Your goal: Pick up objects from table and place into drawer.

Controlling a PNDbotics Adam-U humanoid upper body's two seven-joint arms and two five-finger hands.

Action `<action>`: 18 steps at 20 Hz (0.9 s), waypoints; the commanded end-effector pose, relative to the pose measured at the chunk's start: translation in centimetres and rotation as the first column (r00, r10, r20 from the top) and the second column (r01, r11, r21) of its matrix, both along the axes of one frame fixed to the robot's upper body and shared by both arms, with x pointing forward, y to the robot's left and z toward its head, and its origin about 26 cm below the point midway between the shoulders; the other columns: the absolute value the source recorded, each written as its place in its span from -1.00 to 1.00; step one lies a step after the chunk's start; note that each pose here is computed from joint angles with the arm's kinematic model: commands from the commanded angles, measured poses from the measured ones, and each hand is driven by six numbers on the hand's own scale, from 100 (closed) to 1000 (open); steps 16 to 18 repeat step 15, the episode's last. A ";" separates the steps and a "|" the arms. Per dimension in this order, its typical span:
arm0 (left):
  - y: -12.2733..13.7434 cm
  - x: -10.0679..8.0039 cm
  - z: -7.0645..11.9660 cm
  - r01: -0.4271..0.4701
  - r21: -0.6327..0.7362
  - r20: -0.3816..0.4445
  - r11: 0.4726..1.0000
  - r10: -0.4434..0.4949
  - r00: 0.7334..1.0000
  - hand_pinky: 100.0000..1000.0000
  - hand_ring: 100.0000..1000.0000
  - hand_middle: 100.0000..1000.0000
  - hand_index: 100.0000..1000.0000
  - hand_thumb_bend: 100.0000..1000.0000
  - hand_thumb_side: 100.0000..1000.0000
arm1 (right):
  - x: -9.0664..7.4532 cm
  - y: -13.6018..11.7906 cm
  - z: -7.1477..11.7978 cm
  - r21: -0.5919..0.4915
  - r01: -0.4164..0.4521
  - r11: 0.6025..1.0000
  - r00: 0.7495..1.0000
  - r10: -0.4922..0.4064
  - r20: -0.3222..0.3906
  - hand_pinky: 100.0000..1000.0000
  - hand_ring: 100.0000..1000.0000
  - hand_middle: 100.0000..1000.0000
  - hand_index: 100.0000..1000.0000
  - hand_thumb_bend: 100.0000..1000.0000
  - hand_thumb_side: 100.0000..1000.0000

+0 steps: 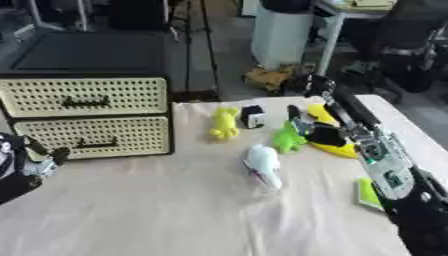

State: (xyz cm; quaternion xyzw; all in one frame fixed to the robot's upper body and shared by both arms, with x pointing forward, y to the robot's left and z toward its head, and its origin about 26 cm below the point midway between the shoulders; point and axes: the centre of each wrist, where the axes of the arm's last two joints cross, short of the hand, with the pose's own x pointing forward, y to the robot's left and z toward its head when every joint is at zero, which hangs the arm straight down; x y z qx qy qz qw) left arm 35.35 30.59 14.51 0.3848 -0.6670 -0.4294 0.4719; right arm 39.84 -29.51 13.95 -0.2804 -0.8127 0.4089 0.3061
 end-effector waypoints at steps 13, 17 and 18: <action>-0.7 -4.4 5.0 0.073 -0.213 -0.018 0.974 -0.079 0.997 -1.00 -1.00 -0.64 0.14 -0.10 1.00 | -1.4 -1.3 1.8 0.098 -0.007 0.995 0.999 0.004 0.034 0.23 0.41 0.50 0.56 -1.00 -0.32; -0.7 -4.5 4.9 0.077 -0.226 -0.026 0.971 -0.085 0.996 -1.00 -1.00 -0.65 0.14 -0.10 1.00 | -1.5 -1.4 1.7 0.100 -0.004 0.995 1.000 0.001 0.031 0.23 0.41 0.50 0.56 -1.00 -0.32; -0.7 -4.5 4.9 0.077 -0.226 -0.026 0.971 -0.085 0.996 -1.00 -1.00 -0.65 0.14 -0.10 1.00 | -1.5 -1.4 1.7 0.100 -0.004 0.995 1.000 0.001 0.031 0.23 0.41 0.50 0.56 -1.00 -0.32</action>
